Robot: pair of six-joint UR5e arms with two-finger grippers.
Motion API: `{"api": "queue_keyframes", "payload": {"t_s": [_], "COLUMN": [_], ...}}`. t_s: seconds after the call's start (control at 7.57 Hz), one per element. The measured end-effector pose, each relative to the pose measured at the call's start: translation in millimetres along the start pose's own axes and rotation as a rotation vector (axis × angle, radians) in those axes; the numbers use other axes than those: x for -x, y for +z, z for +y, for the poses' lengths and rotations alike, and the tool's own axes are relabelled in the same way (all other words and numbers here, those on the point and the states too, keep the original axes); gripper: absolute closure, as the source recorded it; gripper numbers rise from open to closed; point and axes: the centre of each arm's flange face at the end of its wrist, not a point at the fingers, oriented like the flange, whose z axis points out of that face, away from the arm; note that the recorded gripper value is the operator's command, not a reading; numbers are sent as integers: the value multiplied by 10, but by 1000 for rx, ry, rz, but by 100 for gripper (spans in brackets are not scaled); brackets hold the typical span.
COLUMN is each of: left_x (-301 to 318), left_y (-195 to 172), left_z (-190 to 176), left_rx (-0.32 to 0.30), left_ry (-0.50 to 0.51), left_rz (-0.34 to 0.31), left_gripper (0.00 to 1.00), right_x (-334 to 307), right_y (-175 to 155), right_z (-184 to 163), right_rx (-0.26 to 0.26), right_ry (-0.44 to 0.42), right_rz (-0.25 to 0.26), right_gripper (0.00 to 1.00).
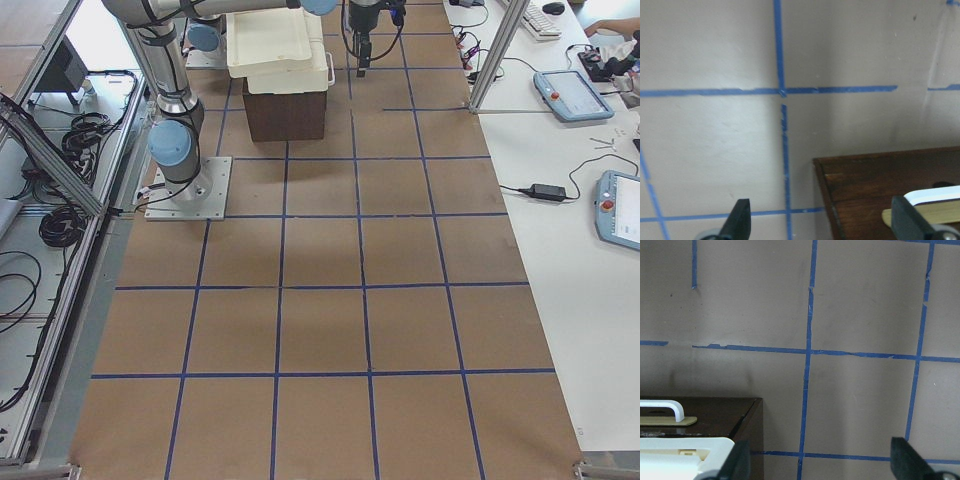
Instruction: Put scissors in drawer and close it
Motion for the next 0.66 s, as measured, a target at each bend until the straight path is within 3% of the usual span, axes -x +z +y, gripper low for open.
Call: {"api": "queue_keyframes", "payload": {"t_s": [0.26, 0.66], "left_x": [248, 271], "left_y": [-204, -141], "left_z": [155, 203], "left_rx": [-42, -35], "left_ry": [-39, -71], "left_rz": [-11, 1], "left_gripper": [0, 0], "right_x": [14, 44], "right_y": [-58, -67], "right_z": [-10, 1], "right_rx": [-11, -2], "right_ry": [41, 48], "right_rz": [-1, -5], "right_gripper": [0, 0]}}
